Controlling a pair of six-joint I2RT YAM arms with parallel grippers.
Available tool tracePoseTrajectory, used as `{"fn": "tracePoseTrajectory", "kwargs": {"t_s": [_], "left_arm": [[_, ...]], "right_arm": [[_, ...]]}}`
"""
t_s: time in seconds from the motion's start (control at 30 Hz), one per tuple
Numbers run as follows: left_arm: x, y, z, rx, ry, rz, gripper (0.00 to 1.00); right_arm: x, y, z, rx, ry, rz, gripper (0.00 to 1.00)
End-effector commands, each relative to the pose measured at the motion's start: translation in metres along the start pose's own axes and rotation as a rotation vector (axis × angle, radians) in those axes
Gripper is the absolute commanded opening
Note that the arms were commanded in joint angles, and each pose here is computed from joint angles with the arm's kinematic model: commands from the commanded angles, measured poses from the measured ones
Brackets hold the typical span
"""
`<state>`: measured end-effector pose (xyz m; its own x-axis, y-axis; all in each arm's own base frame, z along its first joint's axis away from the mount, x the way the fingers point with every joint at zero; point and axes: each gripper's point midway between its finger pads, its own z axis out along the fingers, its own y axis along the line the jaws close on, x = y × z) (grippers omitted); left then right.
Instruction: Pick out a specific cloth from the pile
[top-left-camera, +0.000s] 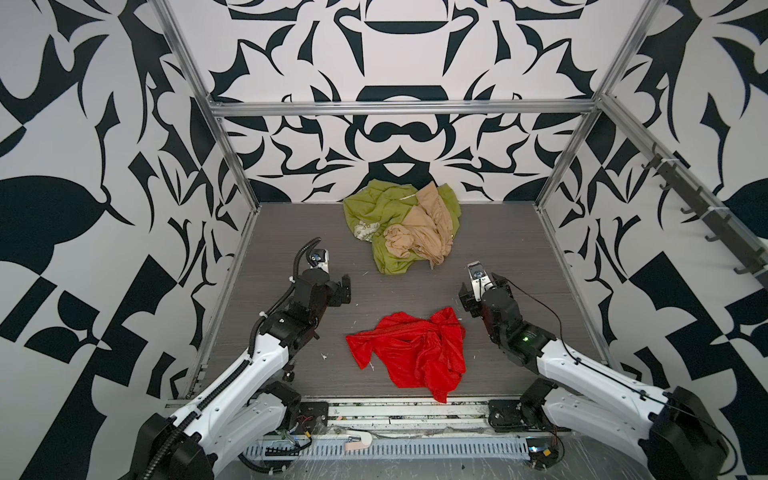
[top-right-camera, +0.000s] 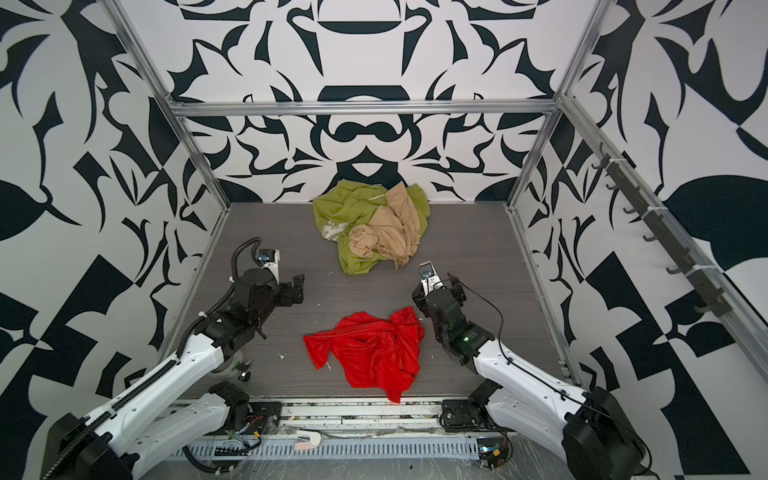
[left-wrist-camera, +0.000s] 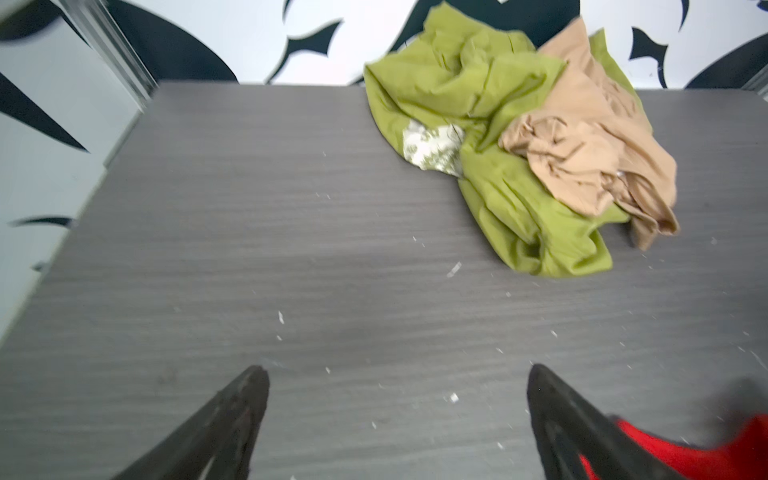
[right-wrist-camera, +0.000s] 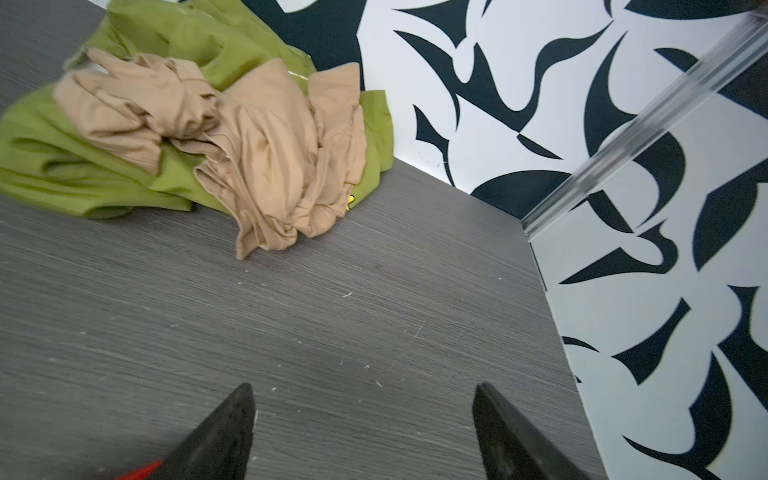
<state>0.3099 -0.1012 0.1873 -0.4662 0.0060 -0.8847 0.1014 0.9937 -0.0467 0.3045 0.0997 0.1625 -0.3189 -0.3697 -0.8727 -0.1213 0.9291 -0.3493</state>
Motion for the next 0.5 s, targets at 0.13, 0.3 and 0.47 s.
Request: {"fn": "tracePoseTrajectory", "kwargs": {"t_s": [0.13, 0.3, 0.47], "left_arm": [[0.001, 0.057, 0.032, -0.097, 0.003, -0.012, 0.99], [0.005, 0.065, 0.057, -0.063, 0.016, 0.018, 0.99], [0.016, 0.071, 0.078, -0.029, 0.031, 0.042, 0.99]], "right_arm": [[0.009, -0.027, 0.029, 0.095, -0.047, 0.071, 0.9], [0.033, -0.036, 0.048, 0.131, -0.044, 0.068, 0.91], [0.041, -0.041, 0.061, 0.14, -0.053, 0.097, 0.9]]}}
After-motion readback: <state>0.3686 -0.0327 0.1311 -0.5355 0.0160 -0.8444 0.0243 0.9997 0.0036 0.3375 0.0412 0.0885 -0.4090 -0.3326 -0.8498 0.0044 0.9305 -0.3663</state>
